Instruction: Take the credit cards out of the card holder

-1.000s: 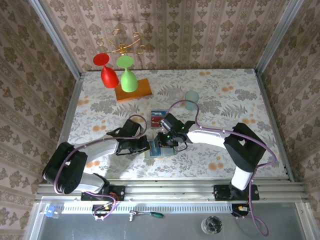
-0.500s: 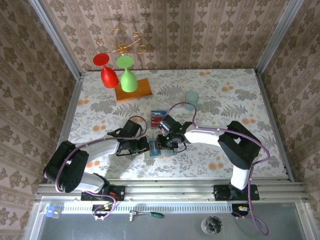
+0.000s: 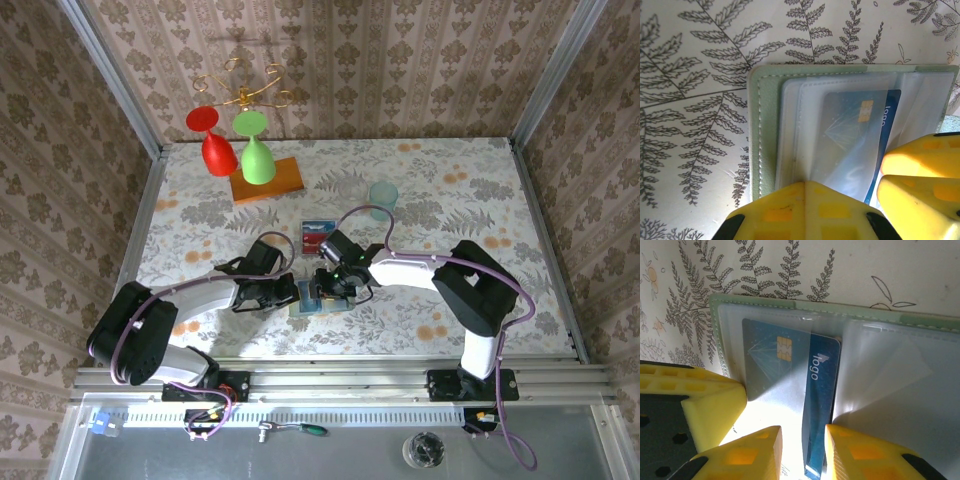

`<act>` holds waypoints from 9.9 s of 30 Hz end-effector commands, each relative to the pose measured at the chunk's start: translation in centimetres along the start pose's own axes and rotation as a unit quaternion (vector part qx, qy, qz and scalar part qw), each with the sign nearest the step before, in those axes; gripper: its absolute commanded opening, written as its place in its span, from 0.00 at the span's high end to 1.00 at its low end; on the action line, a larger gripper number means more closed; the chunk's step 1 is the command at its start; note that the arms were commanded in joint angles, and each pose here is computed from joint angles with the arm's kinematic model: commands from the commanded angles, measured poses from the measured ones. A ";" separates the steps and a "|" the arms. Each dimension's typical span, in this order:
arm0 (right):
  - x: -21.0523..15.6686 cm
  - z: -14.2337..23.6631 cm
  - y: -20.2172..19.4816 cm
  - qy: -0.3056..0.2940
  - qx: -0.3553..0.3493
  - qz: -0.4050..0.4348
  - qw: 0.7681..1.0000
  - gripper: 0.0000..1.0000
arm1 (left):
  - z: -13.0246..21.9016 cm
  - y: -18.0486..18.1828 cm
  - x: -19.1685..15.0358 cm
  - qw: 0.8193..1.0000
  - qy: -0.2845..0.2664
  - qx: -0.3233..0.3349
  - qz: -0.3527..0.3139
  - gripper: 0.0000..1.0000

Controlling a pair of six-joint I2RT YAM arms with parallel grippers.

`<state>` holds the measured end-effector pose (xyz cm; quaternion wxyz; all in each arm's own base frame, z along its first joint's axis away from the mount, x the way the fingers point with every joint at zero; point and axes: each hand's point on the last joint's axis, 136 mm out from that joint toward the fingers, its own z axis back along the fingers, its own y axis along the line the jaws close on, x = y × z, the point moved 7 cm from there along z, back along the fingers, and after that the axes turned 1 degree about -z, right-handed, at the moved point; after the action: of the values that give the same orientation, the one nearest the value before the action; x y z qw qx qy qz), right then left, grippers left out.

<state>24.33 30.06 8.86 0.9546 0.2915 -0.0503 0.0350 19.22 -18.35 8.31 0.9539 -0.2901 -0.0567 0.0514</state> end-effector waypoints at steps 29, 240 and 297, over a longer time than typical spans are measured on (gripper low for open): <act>-0.2 -0.6 -1.6 0.010 -0.007 -0.037 0.999 0.68 | -0.2 1.7 -1.1 0.999 0.010 0.035 0.011 1.00; 12.9 12.1 6.1 -0.076 -0.141 0.470 0.868 0.72 | 3.8 1.9 0.4 0.998 -0.060 -0.001 0.026 1.00; -0.1 -2.4 2.2 0.067 -0.042 0.040 0.996 0.70 | 1.0 2.7 -0.1 0.999 -0.010 0.029 0.022 1.00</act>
<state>24.29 33.49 8.74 0.9568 0.2740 -0.0037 0.0969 19.11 -15.95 7.95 0.9570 -0.2694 -0.0720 0.0805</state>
